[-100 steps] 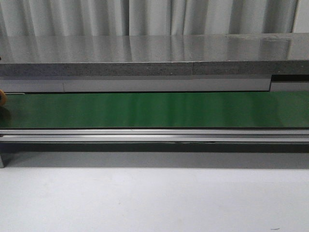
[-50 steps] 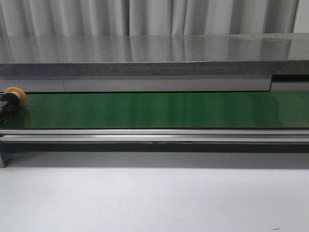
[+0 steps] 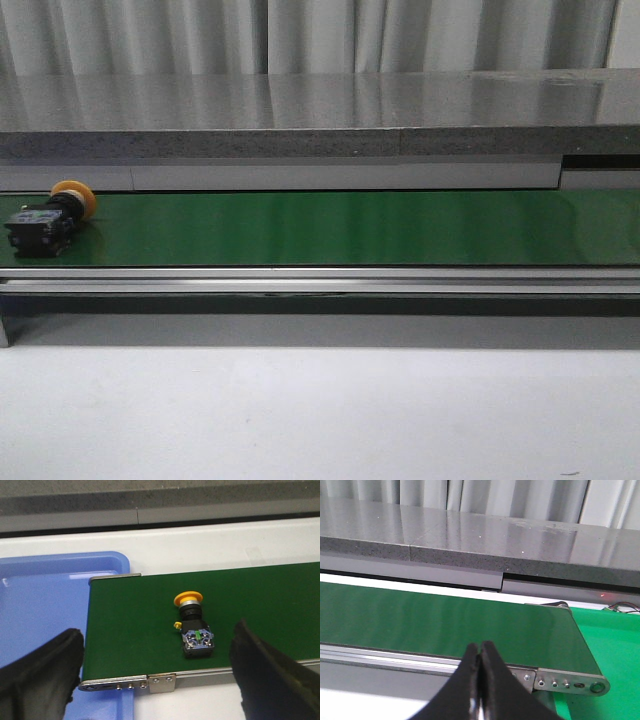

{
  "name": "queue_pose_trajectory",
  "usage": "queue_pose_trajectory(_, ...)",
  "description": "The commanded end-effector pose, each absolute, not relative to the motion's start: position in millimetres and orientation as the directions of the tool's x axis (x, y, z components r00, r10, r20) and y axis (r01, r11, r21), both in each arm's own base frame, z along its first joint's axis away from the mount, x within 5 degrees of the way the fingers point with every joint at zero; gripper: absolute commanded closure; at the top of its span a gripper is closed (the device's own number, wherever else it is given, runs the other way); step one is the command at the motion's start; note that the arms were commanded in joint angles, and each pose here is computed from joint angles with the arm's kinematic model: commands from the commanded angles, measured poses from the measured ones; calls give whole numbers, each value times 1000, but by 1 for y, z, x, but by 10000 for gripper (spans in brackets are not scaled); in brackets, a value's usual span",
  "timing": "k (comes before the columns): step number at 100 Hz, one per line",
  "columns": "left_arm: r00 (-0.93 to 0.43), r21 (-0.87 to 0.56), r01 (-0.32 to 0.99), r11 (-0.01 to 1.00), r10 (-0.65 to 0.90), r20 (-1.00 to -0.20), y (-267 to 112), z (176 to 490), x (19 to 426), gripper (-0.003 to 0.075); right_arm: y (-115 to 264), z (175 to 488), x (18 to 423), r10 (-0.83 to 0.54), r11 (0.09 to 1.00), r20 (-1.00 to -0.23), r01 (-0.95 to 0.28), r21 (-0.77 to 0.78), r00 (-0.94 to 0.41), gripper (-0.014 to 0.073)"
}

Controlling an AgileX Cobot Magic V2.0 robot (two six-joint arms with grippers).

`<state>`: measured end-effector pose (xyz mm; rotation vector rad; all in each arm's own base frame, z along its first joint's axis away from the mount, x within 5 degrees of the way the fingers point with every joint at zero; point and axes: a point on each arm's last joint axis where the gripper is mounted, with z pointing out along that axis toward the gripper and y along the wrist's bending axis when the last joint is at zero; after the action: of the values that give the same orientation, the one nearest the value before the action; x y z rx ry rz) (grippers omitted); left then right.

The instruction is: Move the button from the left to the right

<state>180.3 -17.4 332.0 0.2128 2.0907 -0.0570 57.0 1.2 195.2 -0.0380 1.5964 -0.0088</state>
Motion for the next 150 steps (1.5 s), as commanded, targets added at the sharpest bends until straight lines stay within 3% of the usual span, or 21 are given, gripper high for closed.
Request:
queue_pose_trajectory(1, -308, 28, 147, 989, 73, -949, -17, 344, 158, 151, 1, 204, 56, -37, 999, -997, -11, -38, 72, 663)
queue_pose_trajectory(37, -98, 21, 115, 993, 32, -995, -10, 304, 89, 151, 1, 204, 56, -37, 999, -997, -11, -38, 72, 663)
queue_pose_trajectory(55, -5, 26, 83, 996, 27, -1000, -7, 295, 88, 151, 1, 204, 56, -37, 999, -997, -11, -38, 72, 663)
queue_pose_trajectory(90, -7, 26, 81, 996, 27, -1000, -7, 293, 88, 163, 1, 204, 56, -37, 999, -997, -11, -38, 72, 663)
queue_pose_trajectory(107, -49, 26, 91, 996, 30, -998, -8, 288, 88, 312, 1, 204, 56, -37, 999, -997, -11, -38, 72, 663)
queue_pose_trajectory(134, -45, 26, 90, 996, 30, -999, -8, 289, 88, 717, 1, 204, 56, -37, 999, -997, -11, -38, 72, 663)
queue_pose_trajectory(150, -30, 26, 86, 996, 28, -999, -8, 290, 88, 715, 1, 204, 56, -37, 999, -997, -11, -38, 72, 663)
